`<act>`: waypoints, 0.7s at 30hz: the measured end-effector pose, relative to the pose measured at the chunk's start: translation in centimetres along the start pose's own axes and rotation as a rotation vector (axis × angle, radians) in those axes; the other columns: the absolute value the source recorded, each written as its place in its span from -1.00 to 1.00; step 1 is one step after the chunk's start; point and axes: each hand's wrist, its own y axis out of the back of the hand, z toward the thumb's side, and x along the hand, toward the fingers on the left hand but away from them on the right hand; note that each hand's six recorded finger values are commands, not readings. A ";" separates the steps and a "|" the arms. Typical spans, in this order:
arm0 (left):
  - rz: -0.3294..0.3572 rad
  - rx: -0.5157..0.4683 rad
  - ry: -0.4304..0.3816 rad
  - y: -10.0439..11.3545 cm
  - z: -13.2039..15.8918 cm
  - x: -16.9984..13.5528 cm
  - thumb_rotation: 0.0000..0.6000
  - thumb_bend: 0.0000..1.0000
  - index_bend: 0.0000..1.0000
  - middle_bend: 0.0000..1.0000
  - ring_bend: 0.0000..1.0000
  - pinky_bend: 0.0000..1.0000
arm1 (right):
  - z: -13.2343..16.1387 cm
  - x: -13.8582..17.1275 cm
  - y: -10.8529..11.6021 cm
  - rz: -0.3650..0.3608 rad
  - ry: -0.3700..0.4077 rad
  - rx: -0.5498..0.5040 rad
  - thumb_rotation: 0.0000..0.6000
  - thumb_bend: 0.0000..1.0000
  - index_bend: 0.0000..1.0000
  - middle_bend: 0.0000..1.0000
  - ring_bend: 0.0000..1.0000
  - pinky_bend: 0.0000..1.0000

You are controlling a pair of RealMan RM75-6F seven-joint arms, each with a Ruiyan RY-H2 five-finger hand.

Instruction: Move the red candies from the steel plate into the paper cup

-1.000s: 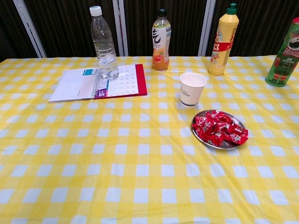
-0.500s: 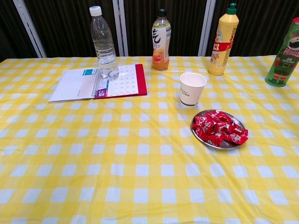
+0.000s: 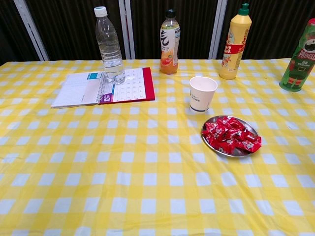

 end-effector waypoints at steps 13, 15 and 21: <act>-0.023 -0.036 0.005 0.0 -0.2 0.2 1.00 -0.93 -1.00 -1.00 -1.00 -1.00 | 7.3 -5.4 -5.1 0.225 0.019 0.013 1.00 -0.47 -0.72 0.53 0.73 1.00; -0.029 -0.041 0.005 0.0 -0.2 0.3 1.00 -0.93 -1.00 -1.00 -1.00 -1.00 | 8.2 -6.0 -5.8 0.248 0.017 0.005 1.00 -0.47 -0.72 0.53 0.73 1.00; -0.044 -0.053 0.005 0.0 -0.1 0.4 1.00 -0.93 -1.00 -1.00 -1.00 -1.00 | 9.9 -7.9 -8.0 0.293 0.001 -0.001 1.00 -0.47 -0.66 0.53 0.73 1.00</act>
